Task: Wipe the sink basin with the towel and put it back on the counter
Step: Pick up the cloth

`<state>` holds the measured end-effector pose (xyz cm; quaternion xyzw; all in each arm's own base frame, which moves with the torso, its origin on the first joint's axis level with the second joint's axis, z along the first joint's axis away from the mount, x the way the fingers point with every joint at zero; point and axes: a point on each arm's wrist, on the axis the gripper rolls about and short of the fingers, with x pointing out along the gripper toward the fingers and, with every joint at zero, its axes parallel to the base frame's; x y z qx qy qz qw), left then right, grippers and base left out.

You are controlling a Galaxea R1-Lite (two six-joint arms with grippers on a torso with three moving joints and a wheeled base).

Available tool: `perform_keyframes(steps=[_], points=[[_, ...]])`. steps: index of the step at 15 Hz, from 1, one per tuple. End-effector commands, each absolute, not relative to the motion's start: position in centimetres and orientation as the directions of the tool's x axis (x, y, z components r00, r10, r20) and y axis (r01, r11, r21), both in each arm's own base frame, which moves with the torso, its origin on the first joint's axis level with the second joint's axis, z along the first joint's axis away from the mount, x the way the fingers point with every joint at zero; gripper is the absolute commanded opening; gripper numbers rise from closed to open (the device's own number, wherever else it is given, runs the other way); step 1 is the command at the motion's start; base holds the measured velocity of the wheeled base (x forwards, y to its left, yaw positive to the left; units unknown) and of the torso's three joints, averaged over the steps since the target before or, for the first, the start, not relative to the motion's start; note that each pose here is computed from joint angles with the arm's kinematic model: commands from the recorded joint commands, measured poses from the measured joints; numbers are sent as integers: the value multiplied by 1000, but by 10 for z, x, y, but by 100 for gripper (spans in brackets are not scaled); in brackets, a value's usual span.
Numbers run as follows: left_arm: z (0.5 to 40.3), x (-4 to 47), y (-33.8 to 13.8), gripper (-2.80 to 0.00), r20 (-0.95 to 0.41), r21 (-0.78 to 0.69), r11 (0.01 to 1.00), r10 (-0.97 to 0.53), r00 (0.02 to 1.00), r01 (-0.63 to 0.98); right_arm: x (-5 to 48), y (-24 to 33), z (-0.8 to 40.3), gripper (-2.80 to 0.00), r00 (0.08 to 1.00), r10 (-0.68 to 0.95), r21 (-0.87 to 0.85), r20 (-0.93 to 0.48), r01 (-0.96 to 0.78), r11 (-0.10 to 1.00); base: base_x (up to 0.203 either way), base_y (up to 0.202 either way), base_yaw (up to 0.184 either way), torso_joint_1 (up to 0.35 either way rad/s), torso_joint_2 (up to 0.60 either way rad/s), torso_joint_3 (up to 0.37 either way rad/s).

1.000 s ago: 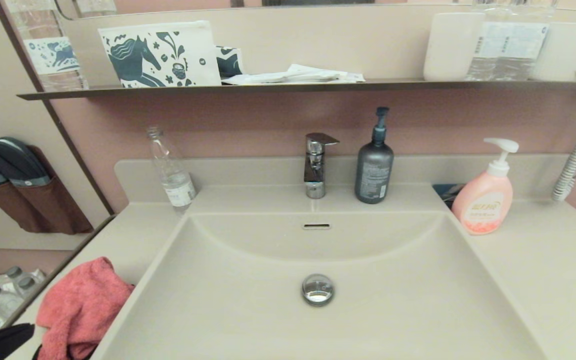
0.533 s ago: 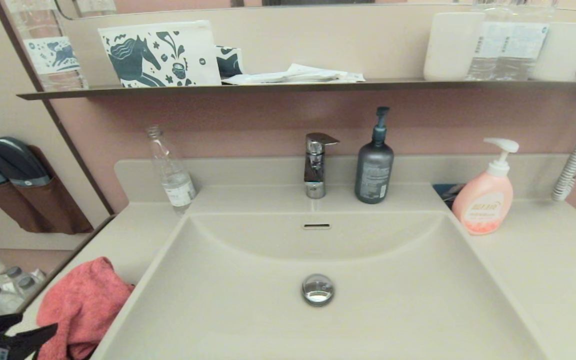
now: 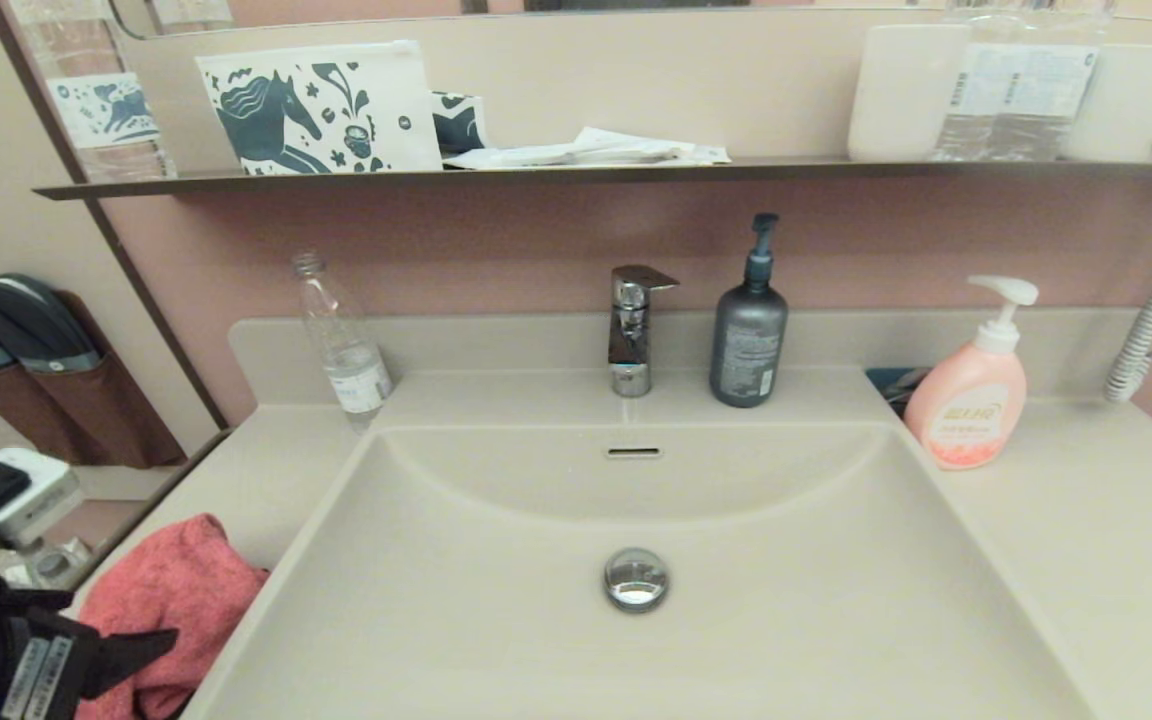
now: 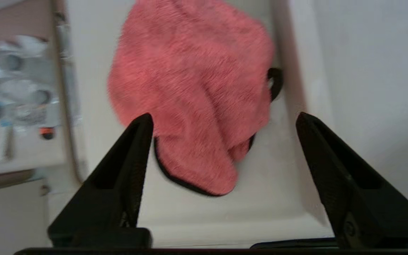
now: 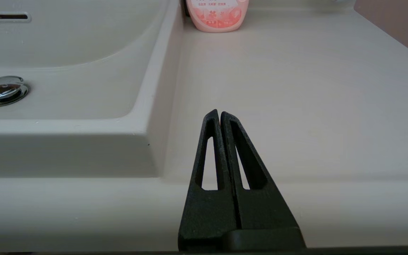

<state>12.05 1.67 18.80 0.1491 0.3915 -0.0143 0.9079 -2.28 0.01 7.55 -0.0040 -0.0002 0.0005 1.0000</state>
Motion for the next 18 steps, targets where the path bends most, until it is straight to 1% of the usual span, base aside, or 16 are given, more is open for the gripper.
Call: perform_keyframes(steps=[1, 4, 6, 9, 13, 18], points=[[183, 133, 22, 0, -752, 195, 967, 40, 658, 165, -23, 0, 75, -280, 1000, 2, -9, 0, -2, 1000, 0, 0, 0, 0, 0, 0], [177, 141, 30, 0, -766, 90, 979, -51, 641, 184, -23, 0, 75, -280, 1000, 2, -8, 0, -2, 1000, 0, 0, 0, 0, 0, 0], [172, 147, 34, 0, -779, 53, 981, -76, 623, 186, -23, 0, 75, -280, 1000, 2, -8, 0, -2, 1000, 0, 0, 0, 0, 0, 0], [164, 162, 48, 0, -757, 83, 983, -43, 652, 162, -23, 0, 75, -280, 1000, 2, -8, 0, -2, 1000, 0, 0, 0, 0, 0, 0], [155, 173, 61, 0, -766, 67, 985, -50, 641, 156, -23, 0, 75, -280, 1000, 2, -9, 0, -2, 1000, 0, 0, 0, 0, 0, 0], [149, 173, 68, 0, -769, 41, 985, -78, 635, 171, -23, 0, 75, -280, 1000, 2, -9, 0, -2, 1000, 0, 0, 0, 0, 0, 0]])
